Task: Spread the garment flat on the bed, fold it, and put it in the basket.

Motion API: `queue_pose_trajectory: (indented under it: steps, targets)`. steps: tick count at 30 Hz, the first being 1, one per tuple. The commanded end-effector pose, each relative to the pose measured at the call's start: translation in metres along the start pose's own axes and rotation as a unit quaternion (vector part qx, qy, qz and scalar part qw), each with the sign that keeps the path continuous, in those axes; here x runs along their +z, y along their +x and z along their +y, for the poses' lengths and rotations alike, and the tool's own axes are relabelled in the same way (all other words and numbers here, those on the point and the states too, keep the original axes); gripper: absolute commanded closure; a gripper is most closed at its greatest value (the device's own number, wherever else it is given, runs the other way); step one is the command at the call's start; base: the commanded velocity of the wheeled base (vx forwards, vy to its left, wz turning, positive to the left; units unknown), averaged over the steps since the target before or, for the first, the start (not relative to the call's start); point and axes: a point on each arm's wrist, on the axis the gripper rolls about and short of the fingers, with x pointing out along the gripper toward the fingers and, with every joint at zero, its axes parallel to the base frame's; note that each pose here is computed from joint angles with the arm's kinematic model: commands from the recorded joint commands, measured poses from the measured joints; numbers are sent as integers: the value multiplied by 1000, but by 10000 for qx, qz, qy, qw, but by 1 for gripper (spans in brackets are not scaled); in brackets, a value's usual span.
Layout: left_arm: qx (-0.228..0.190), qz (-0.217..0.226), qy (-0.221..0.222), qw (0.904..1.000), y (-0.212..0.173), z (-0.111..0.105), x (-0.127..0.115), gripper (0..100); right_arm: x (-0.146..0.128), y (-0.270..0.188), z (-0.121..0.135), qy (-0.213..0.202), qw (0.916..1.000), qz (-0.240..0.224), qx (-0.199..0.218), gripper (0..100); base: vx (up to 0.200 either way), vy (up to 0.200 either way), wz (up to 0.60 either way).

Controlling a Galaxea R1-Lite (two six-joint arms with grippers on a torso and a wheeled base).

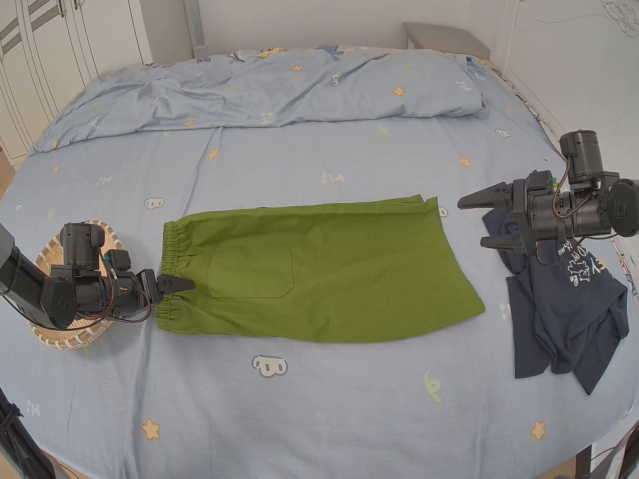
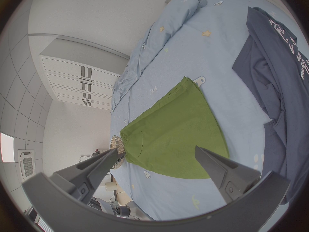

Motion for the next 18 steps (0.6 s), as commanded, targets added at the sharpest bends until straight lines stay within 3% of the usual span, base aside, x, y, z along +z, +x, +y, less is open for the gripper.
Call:
queue_pose_trajectory:
  steps: [1,6,16,17,18]
  targets:
    - [0,110,-54,9999,13,4,-4,0,0,1,0,6,10000,14,-3,0,0,0,0]
    - [-41,111,-14,9999,26,8,-8,0,0,2,-1,16,10000,24,-10,0,0,0,0]
    - [-161,-38,-376,9992,25,3,1,0,0,4,-3,34,10000,44,-23,0,0,0,0]
    - [-164,-44,-395,9991,25,3,1,100,0,4,-3,30,10000,39,-20,0,0,0,0]
    - [-159,-48,-415,9990,25,4,1,100,0,4,-3,30,10000,39,-20,0,0,0,0]
